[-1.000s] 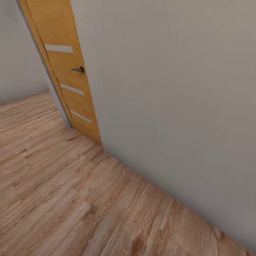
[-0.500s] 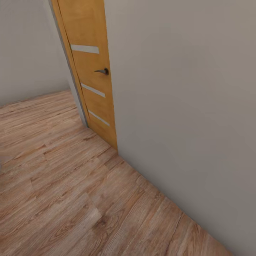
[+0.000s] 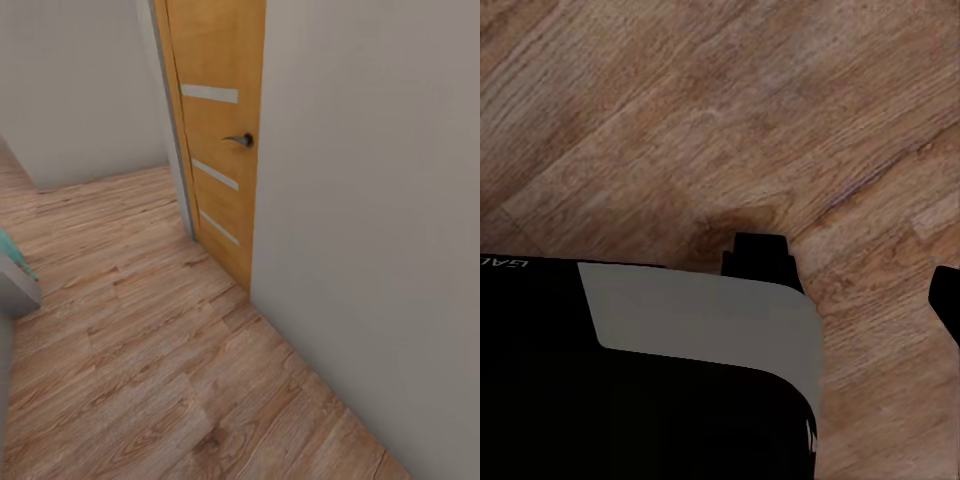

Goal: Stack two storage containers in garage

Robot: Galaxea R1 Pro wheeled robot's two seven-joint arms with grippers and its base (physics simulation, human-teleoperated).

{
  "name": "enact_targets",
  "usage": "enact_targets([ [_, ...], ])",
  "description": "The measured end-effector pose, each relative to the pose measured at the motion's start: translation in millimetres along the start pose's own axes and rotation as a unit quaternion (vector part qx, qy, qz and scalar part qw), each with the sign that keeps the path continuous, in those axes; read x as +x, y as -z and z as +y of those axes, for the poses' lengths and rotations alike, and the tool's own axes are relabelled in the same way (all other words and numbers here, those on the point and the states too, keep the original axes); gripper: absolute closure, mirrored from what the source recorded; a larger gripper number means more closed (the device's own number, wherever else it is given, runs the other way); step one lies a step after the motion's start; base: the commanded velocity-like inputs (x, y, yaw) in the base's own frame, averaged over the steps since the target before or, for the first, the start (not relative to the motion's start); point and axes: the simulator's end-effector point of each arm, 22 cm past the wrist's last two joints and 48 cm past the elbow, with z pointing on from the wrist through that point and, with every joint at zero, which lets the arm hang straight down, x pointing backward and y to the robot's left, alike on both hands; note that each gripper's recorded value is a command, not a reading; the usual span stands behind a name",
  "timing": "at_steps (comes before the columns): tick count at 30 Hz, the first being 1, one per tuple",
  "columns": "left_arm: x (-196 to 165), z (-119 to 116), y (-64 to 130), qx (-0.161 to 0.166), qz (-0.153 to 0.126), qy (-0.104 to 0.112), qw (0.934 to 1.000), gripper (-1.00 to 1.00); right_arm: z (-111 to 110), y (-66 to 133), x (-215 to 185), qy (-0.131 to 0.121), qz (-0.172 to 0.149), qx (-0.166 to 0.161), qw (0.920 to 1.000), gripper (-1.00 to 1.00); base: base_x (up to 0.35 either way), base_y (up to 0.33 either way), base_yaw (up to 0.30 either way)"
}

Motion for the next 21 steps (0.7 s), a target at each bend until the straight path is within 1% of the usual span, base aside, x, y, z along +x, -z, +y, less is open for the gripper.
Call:
enact_targets([
  [21,-0.7,0.0,0.1,0.0,-0.001,0.0,1.0,-1.0,0.1,0.2,-0.8,0.0,-0.001,0.0,1.0,-1.0,0.303,0.092,0.282],
])
